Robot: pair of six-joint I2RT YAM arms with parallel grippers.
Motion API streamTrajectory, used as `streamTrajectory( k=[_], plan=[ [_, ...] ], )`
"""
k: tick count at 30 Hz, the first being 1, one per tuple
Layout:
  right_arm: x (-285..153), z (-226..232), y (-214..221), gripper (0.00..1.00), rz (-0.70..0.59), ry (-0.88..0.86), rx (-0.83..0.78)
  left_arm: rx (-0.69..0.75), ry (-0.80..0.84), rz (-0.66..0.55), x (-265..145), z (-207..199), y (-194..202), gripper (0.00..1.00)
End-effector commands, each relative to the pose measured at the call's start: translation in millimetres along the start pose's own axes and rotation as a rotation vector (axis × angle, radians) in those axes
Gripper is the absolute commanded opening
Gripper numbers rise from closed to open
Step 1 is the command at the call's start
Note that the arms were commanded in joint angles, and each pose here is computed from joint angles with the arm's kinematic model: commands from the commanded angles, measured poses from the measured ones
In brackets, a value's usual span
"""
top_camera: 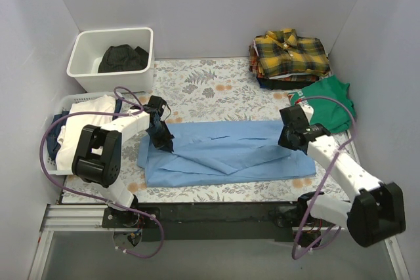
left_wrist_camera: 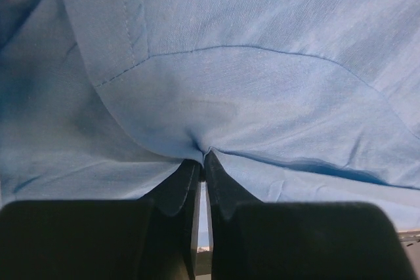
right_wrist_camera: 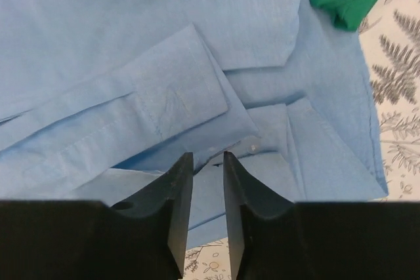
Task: Fold and stack the long sleeve shirts
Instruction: Fold the shirt
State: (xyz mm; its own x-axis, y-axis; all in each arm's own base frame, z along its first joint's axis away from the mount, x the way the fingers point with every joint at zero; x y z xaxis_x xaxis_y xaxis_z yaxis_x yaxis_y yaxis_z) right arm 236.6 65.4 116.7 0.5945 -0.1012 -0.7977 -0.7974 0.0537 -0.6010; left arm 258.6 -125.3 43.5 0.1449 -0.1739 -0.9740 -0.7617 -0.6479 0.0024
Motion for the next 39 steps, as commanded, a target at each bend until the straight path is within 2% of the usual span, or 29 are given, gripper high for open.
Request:
streamTrajectory(
  k=[1, 2, 3, 5, 13, 20, 25, 27, 29, 32, 39],
  plan=[
    [12.9, -7.2, 40.1, 0.4, 0.233, 0.089, 0.013, 0.008, -0.012, -0.034, -4.1, -1.0, -9.6, 0.07],
    [17.3, -8.5, 46.0, 0.43, 0.275, 0.116, 0.012, 0.009, -0.011, -0.033, -4.5, -1.3, -9.5, 0.14],
    [17.8, -8.1, 43.6, 0.46, 0.281, 0.124, 0.011, 0.009, -0.014, -0.035, -4.0, -0.8, -9.8, 0.17],
    [18.2, -9.1, 40.0, 0.47, 0.287, 0.138, -0.005, 0.013, -0.018, -0.035, -4.5, 0.3, -9.8, 0.22],
    [-0.1, 7.1, -34.3, 0.48, 0.057, 0.04, -0.066, 0.021, -0.05, -0.078, -10.2, 8.0, -13.5, 0.26],
    [8.8, 30.7, -19.7, 0.44, 0.151, -0.088, -0.101, 0.014, -0.038, -0.088, -13.1, 6.1, -14.8, 0.3],
    [8.7, 51.5, -9.0, 0.42, 0.155, -0.221, -0.138, 0.05, 0.034, -0.121, -27.8, -9.1, -20.4, 0.45],
    [11.1, 60.2, 4.4, 0.42, 0.209, -0.288, -0.169, 0.059, 0.074, -0.153, -40.6, -18.4, -25.9, 0.49],
    [20.1, 62.2, 17.5, 0.42, 0.274, -0.296, -0.185, 0.069, 0.111, -0.18, -51.4, -27.7, -30.8, 0.55],
    [34.2, 60.7, 29.6, 0.41, 0.333, -0.271, -0.206, 0.077, 0.142, -0.194, -62.0, -34.0, -31.7, 0.56],
    [68.4, 55.2, 11.3, 0.4, 0.33, -0.203, -0.193, 0.071, 0.129, -0.196, -67.3, -26.9, -27.8, 0.56]
  ],
)
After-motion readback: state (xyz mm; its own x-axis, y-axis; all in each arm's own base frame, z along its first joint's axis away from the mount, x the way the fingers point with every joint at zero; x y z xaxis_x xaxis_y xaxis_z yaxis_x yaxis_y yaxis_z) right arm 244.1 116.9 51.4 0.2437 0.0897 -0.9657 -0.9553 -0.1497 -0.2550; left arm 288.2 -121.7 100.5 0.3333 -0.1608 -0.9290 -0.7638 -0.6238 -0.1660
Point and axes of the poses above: each gripper's point midway between its finger pads, its own x axis out along the fingers, its own z axis along the line the jaws close on, y = z × x, the point moved 2 cm from there along -x, back along the fingers, and after that the axes turned 14 degrees about -x, right-handed, at the moved point
